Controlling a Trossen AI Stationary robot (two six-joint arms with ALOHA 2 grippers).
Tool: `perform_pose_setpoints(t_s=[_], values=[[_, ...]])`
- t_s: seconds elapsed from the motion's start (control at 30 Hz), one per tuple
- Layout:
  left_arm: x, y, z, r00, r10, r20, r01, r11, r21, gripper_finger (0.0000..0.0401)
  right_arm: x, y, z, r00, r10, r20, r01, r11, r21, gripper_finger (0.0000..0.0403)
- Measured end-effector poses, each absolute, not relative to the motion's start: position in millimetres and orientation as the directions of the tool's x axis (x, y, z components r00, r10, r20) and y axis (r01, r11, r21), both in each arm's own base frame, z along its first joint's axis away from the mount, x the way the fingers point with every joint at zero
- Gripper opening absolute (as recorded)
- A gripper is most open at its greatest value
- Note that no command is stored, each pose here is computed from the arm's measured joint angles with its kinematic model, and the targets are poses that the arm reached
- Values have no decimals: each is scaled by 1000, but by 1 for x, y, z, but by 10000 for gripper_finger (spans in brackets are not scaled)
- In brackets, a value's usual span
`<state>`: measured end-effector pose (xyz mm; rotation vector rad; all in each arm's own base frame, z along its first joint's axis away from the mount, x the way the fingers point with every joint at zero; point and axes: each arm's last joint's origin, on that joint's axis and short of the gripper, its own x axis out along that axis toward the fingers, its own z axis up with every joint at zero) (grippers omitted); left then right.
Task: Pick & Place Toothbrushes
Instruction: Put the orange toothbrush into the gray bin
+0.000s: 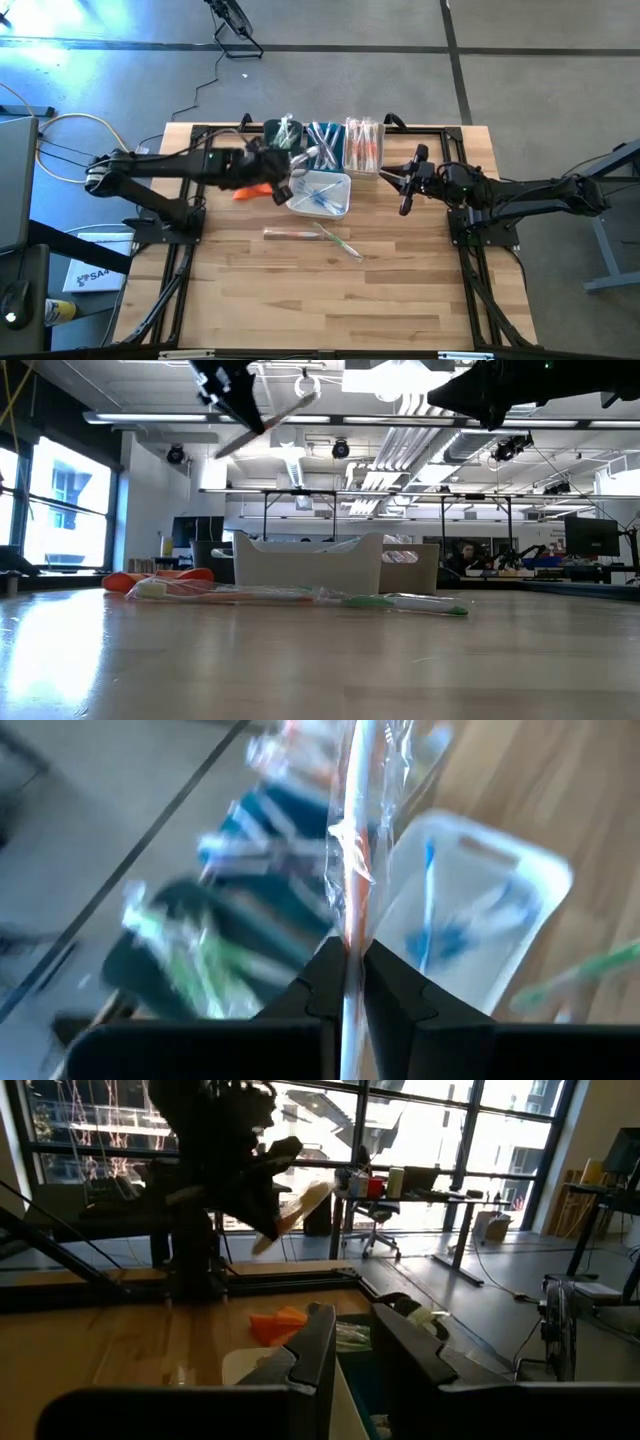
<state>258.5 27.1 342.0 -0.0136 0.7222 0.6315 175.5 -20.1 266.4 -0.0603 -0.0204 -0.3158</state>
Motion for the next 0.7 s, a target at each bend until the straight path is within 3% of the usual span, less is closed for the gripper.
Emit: perform_pose_setpoints(t_s=[0.17, 0.33, 0.53, 0.7], values=[[270, 49, 351, 732, 409, -544, -406, 904, 133, 19, 176, -20, 264, 951, -310, 10, 309, 950, 33, 58], [276, 63, 336, 840, 220, -497, -212, 974, 73, 19, 176, -20, 261, 952, -305, -26, 305, 941, 148, 58], [276, 74, 316, 874, 123, -471, -105, 992, 64, 19, 176, -20, 260, 952, -302, -37, 301, 918, 259, 58], [273, 82, 310, 866, 141, -479, -117, 990, 79, 19, 176, -20, 260, 952, -304, -37, 300, 904, 305, 58]])
